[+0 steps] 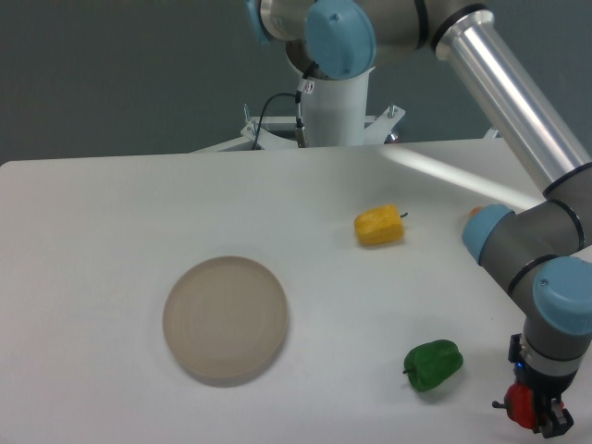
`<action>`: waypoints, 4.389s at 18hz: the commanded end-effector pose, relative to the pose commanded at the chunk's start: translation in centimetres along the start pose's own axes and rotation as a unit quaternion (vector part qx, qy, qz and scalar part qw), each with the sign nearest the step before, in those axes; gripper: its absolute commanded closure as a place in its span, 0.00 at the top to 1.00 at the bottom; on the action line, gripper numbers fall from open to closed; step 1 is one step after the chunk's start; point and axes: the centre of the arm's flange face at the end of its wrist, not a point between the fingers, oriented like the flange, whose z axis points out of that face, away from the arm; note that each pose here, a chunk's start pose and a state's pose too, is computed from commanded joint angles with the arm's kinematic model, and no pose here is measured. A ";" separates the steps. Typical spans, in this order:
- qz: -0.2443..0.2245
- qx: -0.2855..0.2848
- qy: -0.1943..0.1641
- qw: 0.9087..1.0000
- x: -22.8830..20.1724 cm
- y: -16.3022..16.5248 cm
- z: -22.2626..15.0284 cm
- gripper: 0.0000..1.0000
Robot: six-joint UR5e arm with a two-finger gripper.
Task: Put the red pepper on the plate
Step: 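Carry the held red pepper with the gripper over the beige plate, then lower the red pepper onto the plate surface, then hold the red pepper on the plate and open the gripper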
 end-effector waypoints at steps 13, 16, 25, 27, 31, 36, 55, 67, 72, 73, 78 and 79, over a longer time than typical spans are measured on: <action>-0.009 0.016 0.036 0.999 5.5 -5.0 -6.2 0.55; -0.019 0.028 0.045 0.998 7.8 -8.9 -8.3 0.55; -0.094 0.045 0.079 0.991 15.1 -25.3 -11.0 0.55; -0.121 0.044 0.081 0.988 16.2 -30.0 -11.5 0.55; -0.154 0.045 0.072 0.985 18.1 -35.9 -10.6 0.55; -0.172 0.042 0.080 0.981 19.2 -38.7 -8.5 0.55; -0.153 0.051 0.068 0.985 20.8 -40.6 -4.0 0.55; -0.151 0.050 0.072 0.985 21.4 -41.2 -3.0 0.56; -0.149 0.051 0.072 0.985 21.4 -41.3 -3.0 0.57; -0.150 0.051 0.072 0.985 21.4 -41.2 -3.0 0.57; -0.150 0.052 0.073 0.985 21.4 -41.2 -3.0 0.58; -0.149 0.051 0.075 0.985 21.5 -41.2 -2.8 0.58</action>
